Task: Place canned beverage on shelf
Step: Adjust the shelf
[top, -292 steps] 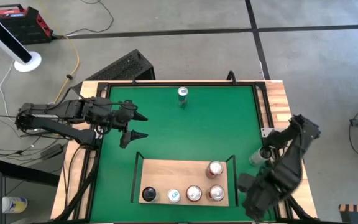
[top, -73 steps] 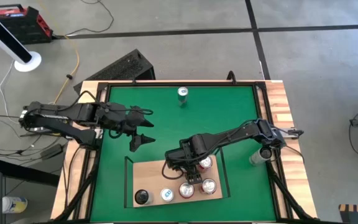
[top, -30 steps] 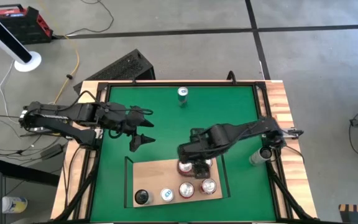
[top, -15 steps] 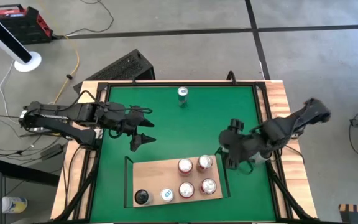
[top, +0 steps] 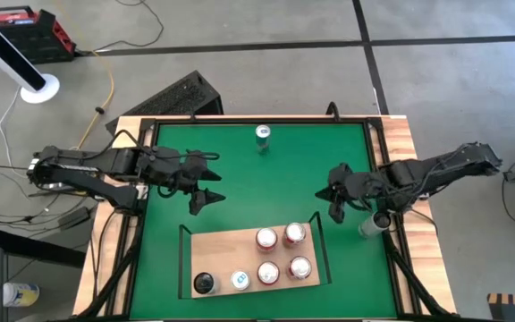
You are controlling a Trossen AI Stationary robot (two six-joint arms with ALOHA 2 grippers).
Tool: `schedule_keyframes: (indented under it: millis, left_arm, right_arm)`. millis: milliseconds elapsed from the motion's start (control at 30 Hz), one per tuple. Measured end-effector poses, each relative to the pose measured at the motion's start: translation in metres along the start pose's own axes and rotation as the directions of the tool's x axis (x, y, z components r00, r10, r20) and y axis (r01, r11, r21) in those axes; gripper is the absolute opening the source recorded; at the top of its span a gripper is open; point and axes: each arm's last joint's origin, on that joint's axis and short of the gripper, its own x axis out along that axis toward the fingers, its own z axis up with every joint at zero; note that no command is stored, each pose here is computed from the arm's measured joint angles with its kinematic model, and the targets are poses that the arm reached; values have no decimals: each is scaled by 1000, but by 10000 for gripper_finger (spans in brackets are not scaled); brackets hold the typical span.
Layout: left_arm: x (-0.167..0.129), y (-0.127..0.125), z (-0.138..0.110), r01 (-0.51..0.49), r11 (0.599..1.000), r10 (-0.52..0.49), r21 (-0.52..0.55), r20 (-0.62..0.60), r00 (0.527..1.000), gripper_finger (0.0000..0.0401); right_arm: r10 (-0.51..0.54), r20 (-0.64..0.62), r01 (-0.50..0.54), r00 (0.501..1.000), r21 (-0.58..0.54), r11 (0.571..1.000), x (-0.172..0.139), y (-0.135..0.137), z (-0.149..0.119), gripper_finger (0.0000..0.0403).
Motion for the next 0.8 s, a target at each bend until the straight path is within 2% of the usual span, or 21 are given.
schedule_keyframes:
  millis: [67, 233, 367, 467, 800]
  left_arm:
    - [0, 0, 0, -6, 1000, 6, -10, 3, 1000, 329]
    - [0, 1, 0, -17, 999, 17, -36, 9, 1000, 329]
    - [0, 0, 0, -16, 999, 17, -51, 9, 1000, 329]
    - [0, 0, 0, -16, 998, 17, -63, 9, 1000, 329]
    - [0, 0, 0, -16, 997, 17, -69, 9, 1000, 329]
  right_arm:
    - [31, -7, -32, 999, -20, 999, 5, -2, -4, 17]
    - [33, -2, -33, 999, -35, 999, 16, -8, -12, 30]
    - [77, -18, -78, 997, -74, 994, 22, -8, -18, 15]
    - [122, -20, -124, 992, -79, 989, 23, -7, -19, 14]
    - [168, -37, -171, 985, -92, 981, 21, 0, -22, 18]
